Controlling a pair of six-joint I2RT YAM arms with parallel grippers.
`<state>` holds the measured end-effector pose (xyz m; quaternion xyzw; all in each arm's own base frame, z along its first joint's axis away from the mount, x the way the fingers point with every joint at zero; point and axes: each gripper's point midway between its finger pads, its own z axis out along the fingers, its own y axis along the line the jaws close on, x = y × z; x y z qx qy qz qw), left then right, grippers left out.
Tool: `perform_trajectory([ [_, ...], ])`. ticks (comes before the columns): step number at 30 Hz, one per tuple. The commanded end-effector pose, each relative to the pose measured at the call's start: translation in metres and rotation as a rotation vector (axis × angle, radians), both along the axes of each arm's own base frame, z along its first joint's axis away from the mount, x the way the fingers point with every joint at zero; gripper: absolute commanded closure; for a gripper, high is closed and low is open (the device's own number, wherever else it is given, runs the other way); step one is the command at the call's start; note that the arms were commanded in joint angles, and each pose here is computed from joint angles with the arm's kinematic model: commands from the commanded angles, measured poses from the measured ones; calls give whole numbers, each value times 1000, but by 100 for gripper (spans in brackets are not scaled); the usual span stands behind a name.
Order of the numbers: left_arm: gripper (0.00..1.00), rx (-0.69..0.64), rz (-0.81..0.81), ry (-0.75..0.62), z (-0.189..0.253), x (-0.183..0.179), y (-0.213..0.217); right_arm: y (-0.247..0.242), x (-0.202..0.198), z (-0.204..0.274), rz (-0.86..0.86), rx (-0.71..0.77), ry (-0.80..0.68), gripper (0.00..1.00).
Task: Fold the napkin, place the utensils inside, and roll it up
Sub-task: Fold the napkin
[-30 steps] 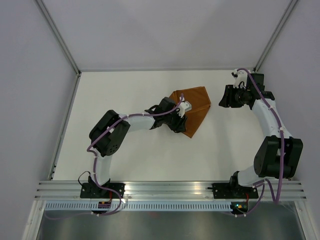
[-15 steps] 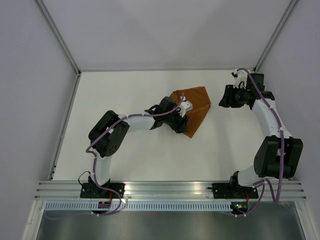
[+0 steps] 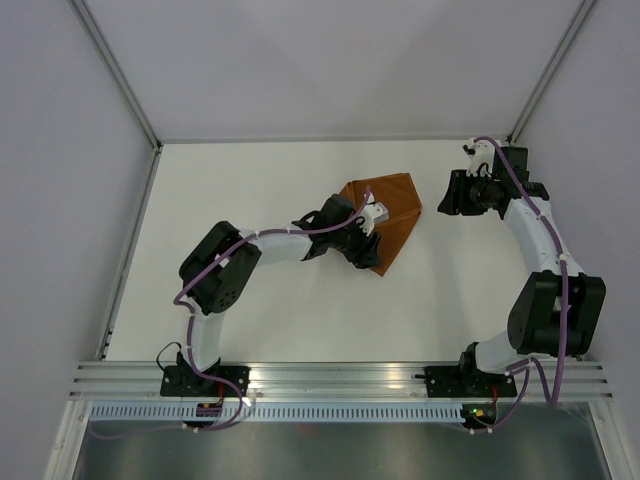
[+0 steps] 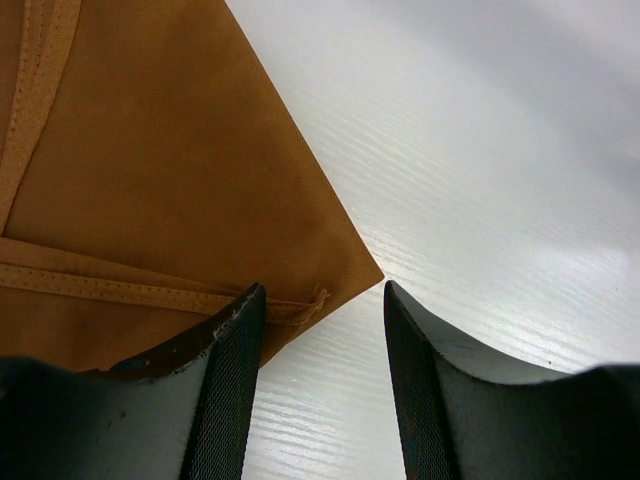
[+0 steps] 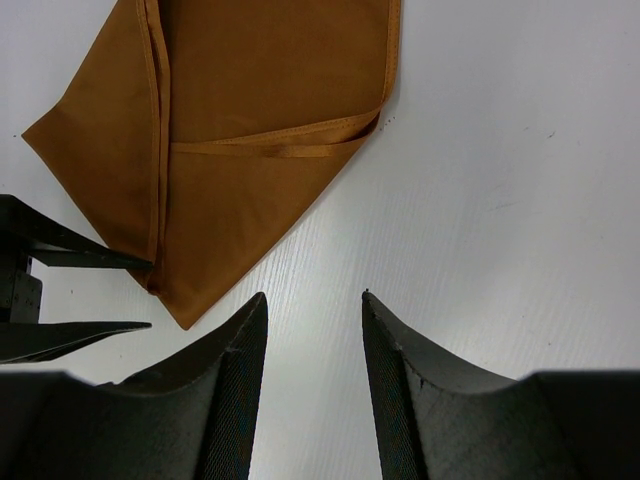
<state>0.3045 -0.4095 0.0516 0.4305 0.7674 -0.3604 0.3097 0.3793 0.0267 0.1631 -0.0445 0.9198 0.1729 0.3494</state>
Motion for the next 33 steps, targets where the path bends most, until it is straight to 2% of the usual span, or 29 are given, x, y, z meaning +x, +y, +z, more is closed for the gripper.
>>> perform_trajectory([
  [1,44,-69,-16,5,11,3,-18,-3,3,-1,-9,-16,-6,51],
  [11,43,-119,-11,-27,33,11,-27,-2,3,-1,-8,-17,-4,51],
  [14,42,-152,-10,-59,54,16,-32,-2,3,0,-7,-18,-8,51],
  [20,36,-249,76,-191,124,40,-25,-2,3,0,-4,-18,-8,51],
  [23,33,-342,196,-248,168,59,1,4,2,4,14,-21,-23,52],
  [25,32,-372,323,-222,175,69,25,6,3,7,10,-51,-40,51],
  [26,32,-416,377,-244,199,76,45,15,3,11,28,-63,-56,51],
  [28,29,-459,462,-209,205,77,69,24,5,15,37,-86,-75,51],
  [30,25,-553,507,-220,237,75,97,54,6,26,104,-100,-117,52],
  [31,25,-560,527,-199,230,71,109,60,8,31,118,-122,-141,52],
  [32,25,-617,566,-198,250,69,129,79,6,33,173,-146,-163,52],
  [33,24,-637,572,-184,247,64,137,88,9,35,191,-162,-190,53],
])
